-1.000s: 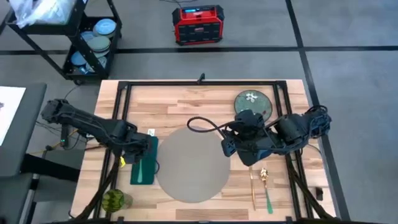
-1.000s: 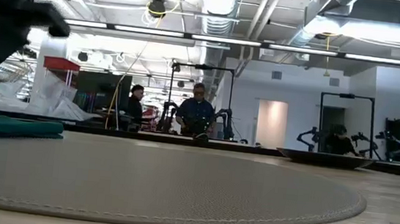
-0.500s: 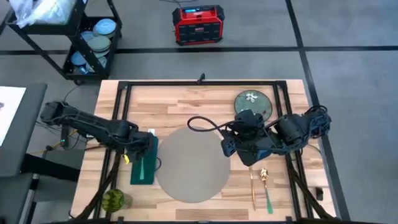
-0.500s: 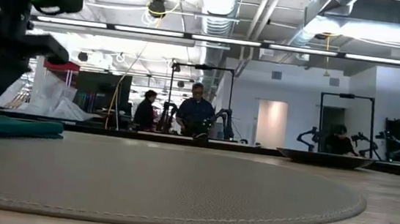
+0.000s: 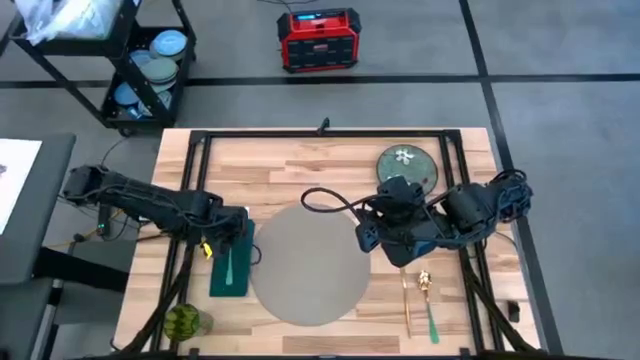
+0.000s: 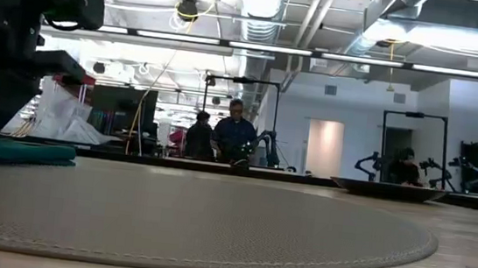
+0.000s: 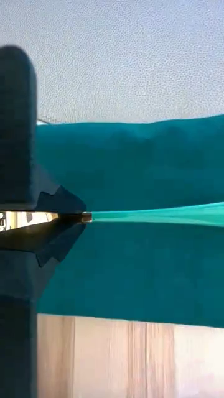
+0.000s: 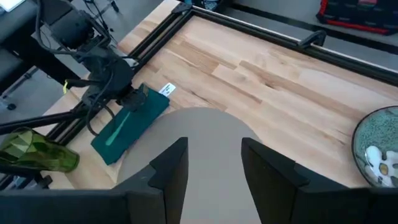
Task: Set table place
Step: Put the green fork on top of the blue table napkin, then put the gold table knife on the gray table placemat
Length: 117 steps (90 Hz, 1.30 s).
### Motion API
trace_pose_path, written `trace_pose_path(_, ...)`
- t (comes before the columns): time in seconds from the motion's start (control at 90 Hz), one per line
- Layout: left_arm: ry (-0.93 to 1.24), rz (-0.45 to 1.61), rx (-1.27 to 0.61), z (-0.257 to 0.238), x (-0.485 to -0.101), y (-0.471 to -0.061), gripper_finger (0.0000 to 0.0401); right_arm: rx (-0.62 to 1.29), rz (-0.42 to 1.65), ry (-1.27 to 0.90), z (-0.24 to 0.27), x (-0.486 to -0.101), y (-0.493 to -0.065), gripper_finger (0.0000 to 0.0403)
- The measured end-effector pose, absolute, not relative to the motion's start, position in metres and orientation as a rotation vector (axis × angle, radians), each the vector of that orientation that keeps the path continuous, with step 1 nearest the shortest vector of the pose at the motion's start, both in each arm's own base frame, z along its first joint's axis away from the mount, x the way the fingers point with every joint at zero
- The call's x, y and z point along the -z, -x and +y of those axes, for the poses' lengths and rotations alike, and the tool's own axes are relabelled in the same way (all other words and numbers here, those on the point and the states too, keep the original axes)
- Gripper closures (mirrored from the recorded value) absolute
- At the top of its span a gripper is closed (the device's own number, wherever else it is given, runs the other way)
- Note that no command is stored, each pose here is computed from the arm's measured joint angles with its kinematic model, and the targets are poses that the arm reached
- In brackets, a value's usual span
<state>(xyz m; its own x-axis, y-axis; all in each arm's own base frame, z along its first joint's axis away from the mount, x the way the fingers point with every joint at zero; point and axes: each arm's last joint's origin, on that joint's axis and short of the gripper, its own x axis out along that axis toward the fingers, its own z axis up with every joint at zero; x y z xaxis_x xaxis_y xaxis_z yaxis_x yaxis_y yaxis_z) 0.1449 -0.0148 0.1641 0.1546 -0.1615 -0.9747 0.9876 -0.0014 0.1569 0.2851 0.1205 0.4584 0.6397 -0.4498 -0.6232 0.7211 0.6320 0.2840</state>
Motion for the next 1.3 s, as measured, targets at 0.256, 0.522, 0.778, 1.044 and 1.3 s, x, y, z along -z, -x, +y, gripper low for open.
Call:
trace_pose_path(0.256,-1.161,0.979,1.175,-0.014,-0.164,-0.144,0.0366,0.705,0.54,-0.554,0.121,-0.458,-0.285,0.0266)
trace_pose_path(0.522,-1.186,1.018,1.125,-0.013,-0.164,-0.146,0.0344,0.706,0.544,-0.538,0.121,-0.458,-0.285,0.0266)
trace_pose_path(0.778,-0.828,0.865,0.551,-0.008,-0.227,-0.188,0.035,0.813,0.421,-0.386,0.11,-0.463,-0.285,0.0266)
trace_pose_path(1.044,0.001,0.421,0.202,0.01,-0.314,-0.231,0.0365,0.856,0.595,-0.426,0.099,-0.424,-0.278,0.0271)
trace_pose_path(1.3,0.239,0.527,0.172,0.003,-0.313,-0.227,0.0366,1.041,0.851,-0.794,0.152,-0.311,-0.192,0.0295)
